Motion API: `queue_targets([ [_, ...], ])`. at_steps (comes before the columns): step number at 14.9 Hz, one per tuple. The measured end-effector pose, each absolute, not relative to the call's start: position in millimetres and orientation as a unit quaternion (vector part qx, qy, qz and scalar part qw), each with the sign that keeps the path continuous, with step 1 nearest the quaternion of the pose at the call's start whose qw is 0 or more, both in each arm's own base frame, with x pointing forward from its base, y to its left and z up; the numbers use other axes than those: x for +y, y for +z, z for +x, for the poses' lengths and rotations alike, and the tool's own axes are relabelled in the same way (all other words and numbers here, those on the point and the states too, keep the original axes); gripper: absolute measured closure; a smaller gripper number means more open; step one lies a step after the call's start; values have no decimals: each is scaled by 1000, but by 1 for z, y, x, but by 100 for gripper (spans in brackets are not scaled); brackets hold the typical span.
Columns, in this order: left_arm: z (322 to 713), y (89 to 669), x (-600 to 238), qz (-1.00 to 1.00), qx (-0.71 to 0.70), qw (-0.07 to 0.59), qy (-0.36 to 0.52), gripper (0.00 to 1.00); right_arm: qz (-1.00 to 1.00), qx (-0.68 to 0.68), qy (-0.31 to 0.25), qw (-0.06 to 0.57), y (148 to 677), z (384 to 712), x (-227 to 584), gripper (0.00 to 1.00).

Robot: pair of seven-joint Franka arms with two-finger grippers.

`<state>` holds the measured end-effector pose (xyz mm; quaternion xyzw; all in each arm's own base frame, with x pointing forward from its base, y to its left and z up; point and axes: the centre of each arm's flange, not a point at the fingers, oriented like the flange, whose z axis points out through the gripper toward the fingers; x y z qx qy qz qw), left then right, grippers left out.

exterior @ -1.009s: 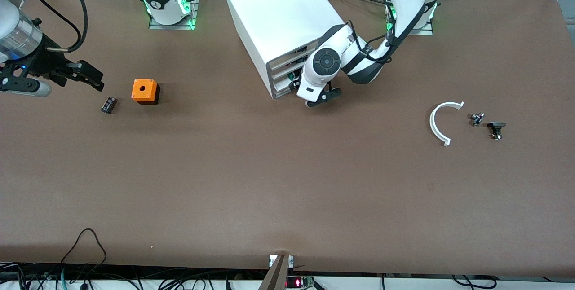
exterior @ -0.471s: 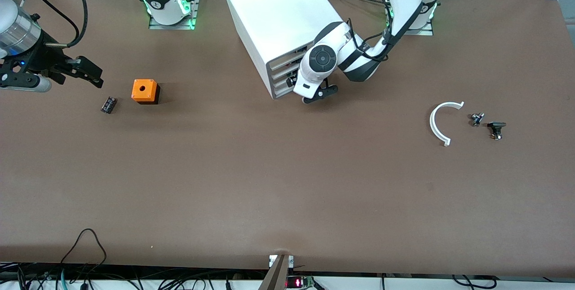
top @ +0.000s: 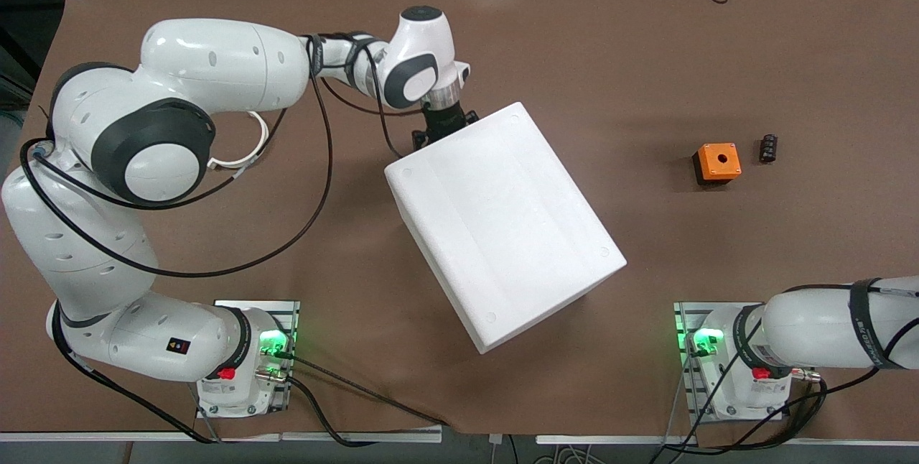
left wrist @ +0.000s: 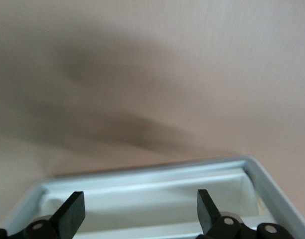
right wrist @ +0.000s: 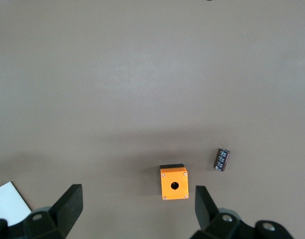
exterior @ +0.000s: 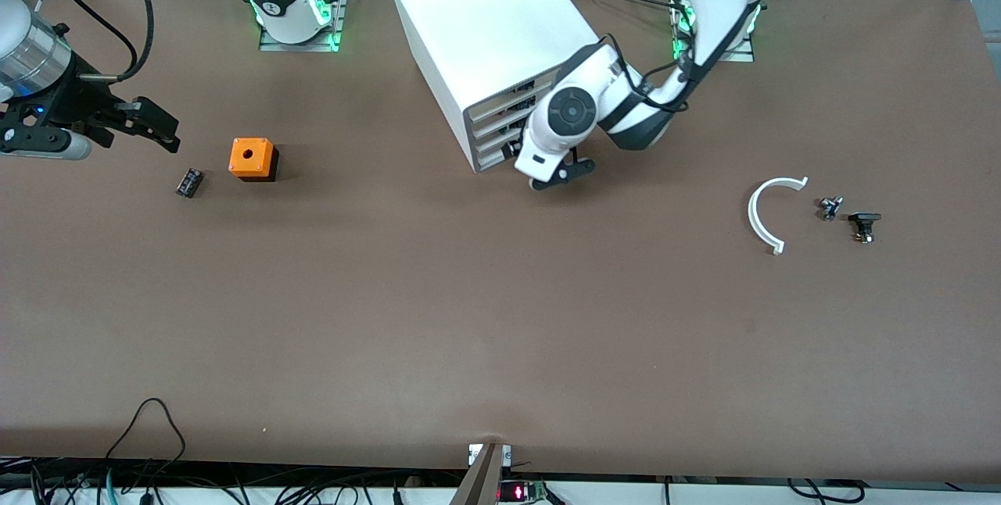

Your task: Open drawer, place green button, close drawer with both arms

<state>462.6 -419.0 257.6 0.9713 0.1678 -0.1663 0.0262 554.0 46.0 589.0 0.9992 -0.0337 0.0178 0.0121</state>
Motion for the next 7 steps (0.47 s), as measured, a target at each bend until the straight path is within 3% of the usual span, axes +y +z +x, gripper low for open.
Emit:
queue_targets([
  [7,560,330,-322,993,39,-5,-114,0,999,-36,23,11,592,554,44,0],
])
